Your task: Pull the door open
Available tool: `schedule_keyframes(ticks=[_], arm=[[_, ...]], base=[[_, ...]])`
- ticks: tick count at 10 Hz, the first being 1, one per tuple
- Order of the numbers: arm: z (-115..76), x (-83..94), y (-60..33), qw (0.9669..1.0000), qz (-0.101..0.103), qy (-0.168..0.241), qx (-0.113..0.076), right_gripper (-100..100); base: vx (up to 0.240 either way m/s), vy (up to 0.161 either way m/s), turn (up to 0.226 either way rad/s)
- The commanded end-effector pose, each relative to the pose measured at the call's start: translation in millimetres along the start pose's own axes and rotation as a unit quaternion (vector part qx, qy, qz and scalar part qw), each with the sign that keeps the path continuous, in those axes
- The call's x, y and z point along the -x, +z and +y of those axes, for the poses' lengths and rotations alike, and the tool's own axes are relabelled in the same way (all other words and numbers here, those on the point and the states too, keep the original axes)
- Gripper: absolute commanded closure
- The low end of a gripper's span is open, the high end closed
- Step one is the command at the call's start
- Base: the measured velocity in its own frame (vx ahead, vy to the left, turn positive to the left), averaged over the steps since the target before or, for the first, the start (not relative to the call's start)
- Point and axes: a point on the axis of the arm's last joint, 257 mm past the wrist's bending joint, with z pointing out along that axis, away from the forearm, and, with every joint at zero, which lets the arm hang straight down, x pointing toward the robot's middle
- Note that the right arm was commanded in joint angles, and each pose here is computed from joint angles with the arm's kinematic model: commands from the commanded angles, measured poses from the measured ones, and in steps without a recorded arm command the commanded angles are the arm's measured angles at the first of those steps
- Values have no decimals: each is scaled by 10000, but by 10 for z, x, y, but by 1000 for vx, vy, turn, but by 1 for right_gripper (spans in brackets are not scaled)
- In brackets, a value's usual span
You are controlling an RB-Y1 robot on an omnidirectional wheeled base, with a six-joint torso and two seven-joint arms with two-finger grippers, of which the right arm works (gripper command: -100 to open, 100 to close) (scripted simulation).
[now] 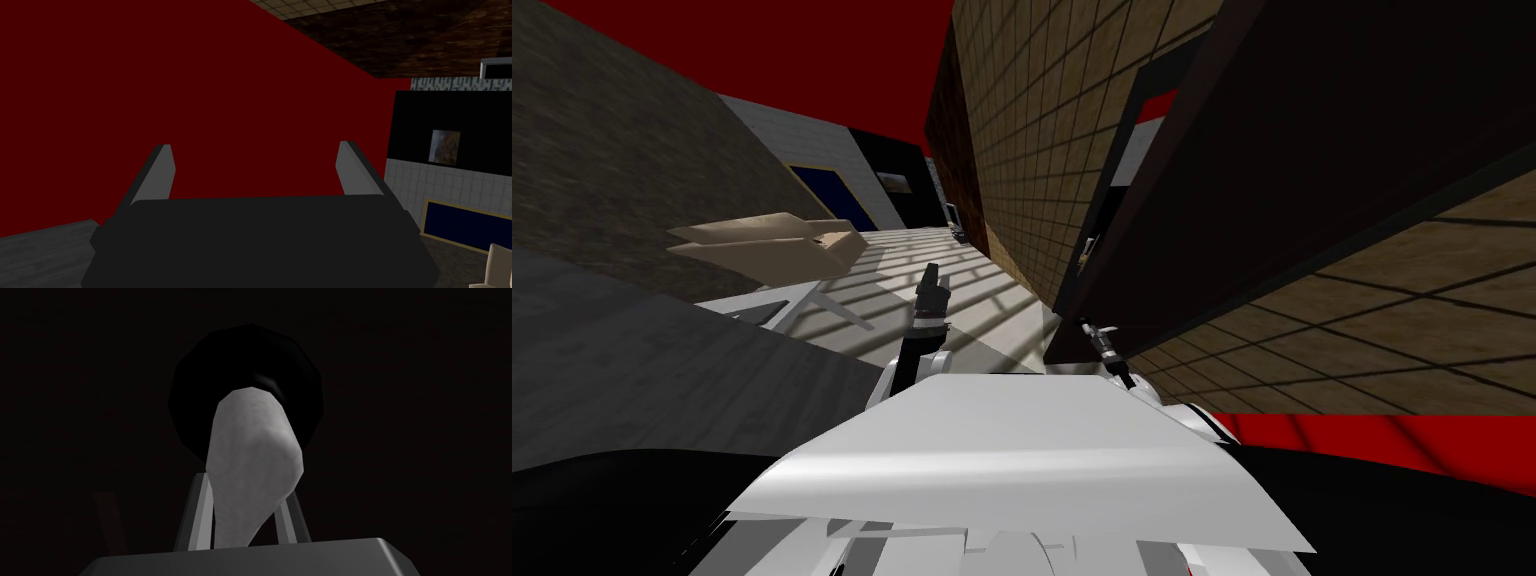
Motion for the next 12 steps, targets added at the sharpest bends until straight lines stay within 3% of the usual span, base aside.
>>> schedule_keyframes(ticks=[1,2,3,6,7,12], arm=[[-11,6,47,10000,-38,-17,-13,100],[-11,6,47,10000,-38,-17,-13,100],[-7,-15,171,9999,-118,-17,-21,100],[-7,-15,171,9999,-118,-17,-21,100],[-2,-39,290,9998,-192,-13,-32,100],[14,-100,540,9994,-337,5,-65,100]], base=[[-129,-72,105],[-68,-31,12],[-155,-83,164],[-69,-36,47],[-119,-83,154],[-179,-80,146]])
